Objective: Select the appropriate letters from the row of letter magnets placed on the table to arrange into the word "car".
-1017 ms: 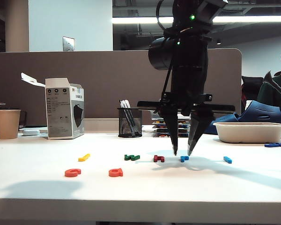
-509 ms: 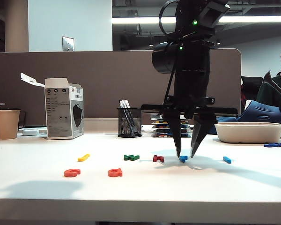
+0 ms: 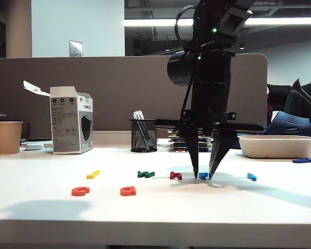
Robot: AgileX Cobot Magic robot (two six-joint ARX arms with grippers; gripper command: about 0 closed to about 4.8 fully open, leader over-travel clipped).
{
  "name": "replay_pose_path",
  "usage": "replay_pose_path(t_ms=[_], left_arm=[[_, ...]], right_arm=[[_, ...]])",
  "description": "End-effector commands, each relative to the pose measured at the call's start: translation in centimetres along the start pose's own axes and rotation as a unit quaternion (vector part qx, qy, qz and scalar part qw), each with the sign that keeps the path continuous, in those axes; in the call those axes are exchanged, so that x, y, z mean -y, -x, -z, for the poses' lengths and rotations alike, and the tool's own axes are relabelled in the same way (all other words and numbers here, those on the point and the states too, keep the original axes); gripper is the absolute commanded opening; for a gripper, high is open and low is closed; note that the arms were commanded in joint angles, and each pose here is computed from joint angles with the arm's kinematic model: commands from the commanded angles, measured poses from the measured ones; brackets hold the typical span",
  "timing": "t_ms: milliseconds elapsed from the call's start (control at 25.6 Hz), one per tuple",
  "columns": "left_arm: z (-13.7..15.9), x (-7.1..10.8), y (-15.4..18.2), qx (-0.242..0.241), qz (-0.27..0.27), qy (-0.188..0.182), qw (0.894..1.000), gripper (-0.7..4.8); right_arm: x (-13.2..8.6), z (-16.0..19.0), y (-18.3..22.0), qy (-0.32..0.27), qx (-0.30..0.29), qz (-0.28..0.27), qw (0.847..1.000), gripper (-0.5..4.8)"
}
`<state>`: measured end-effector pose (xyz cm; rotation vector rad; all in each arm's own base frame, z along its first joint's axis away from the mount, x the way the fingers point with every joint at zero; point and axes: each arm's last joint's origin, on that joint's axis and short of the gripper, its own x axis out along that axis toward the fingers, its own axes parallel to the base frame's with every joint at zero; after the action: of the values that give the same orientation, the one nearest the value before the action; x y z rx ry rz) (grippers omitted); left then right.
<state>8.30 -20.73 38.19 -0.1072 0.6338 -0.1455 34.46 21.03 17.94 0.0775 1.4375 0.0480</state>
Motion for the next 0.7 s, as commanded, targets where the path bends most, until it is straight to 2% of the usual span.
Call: replay_pose_path(t_ms=[39,274,391,509,587,704], left_arm=[[-0.10,-0.08,0.08,0.005,-0.002,-0.001,1.000,-0.05],[-0.10,-0.08,0.08,0.005,-0.002,-0.001,1.000,-0.05],[-0.10,-0.08,0.08,0.005,-0.002,-0.001,1.000,-0.05],[-0.09,-0.08,0.08,0.005,-0.002,-0.001,1.000,-0.05],[-0.10,-0.08,0.08,0.005,-0.002,-0.001,1.000,-0.05],[-0.10,-0.08,0.07,0.005,-0.002,-0.001,1.000,-0.05]], right_arm=[[-0.06,0.00,-0.47,-0.002,-0.005,0.000,1.000,1.16],[0.04,0.03,-0.49,-0.002,-0.007,0.005,1.000,1.01],[0.03,-0.01,-0.49,-0.002,-0.005,0.004,1.000,0.51],[-0.02,-0.08,-0.59,-0.002,-0.003,0.002,1.000,0.41],[-0.01,-0.08,-0.66,-0.002,-0.004,0.003,1.000,-0.10],[-0.02,-0.06,-0.66,-0.002,-0.005,0.003,1.000,-0.09]])
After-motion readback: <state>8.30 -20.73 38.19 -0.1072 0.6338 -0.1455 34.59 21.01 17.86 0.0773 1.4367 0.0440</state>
